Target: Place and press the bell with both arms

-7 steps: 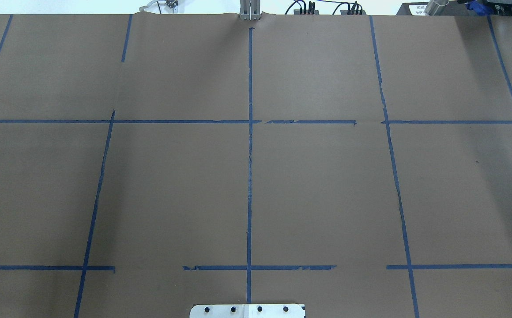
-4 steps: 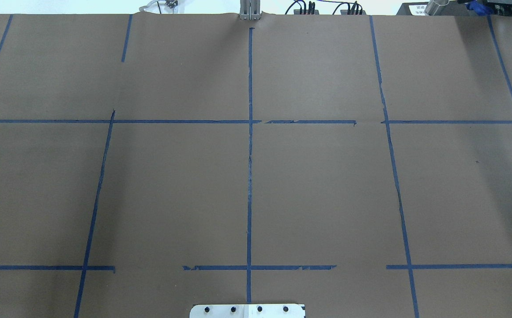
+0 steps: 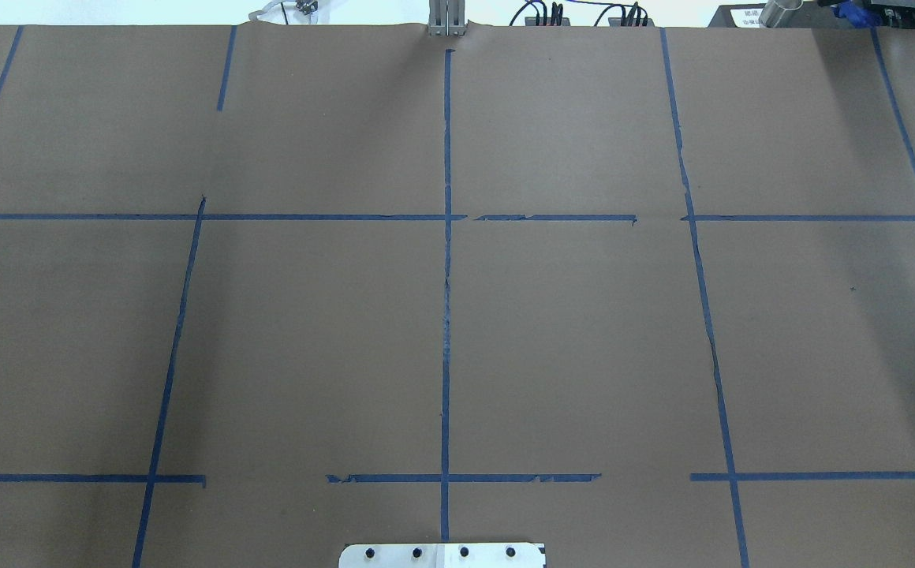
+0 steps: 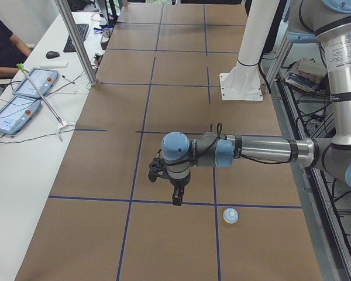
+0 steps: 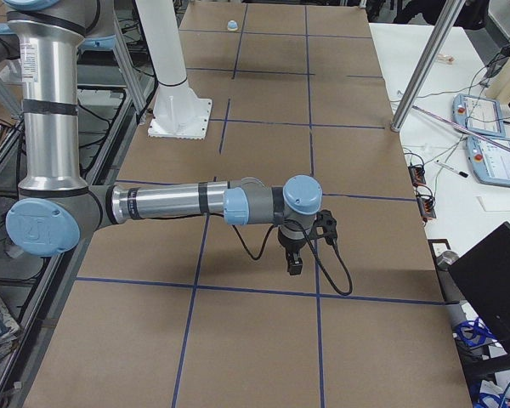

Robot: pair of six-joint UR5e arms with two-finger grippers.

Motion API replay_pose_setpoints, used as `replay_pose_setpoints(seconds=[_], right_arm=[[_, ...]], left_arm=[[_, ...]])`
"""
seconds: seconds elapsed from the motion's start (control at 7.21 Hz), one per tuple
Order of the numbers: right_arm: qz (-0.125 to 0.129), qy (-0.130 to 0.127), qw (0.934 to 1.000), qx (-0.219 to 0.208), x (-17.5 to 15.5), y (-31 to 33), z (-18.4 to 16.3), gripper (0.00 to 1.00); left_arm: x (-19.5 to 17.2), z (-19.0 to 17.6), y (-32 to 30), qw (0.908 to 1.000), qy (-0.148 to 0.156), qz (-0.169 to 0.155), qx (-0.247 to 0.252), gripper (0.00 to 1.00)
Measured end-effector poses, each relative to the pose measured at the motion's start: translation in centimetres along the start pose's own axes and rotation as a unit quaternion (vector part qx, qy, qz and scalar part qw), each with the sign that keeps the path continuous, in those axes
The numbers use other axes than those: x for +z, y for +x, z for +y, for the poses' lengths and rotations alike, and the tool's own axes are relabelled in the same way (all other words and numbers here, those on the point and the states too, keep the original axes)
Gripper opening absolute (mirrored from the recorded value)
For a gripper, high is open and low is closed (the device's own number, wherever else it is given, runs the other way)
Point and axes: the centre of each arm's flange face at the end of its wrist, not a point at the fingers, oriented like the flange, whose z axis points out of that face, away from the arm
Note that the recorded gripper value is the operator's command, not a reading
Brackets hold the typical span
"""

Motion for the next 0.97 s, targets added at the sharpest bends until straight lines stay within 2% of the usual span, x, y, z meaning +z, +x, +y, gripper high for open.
replay_pose_setpoints(seconds=[0.55,0.97], right_arm=[[-0.014,-0.002,0.9999,0.003,0.27,-0.09,0.55,1.0],[-0.019,-0.002,0.9998,0.0,0.4,-0.27,0.54,1.0]], left_arm=[[-0.49,0.29,0.52,0.9999,0.006,0.001,0.009,1.0],[-0.75,-0.15,0.88,0.9993,0.025,-0.002,0.029,1.0]])
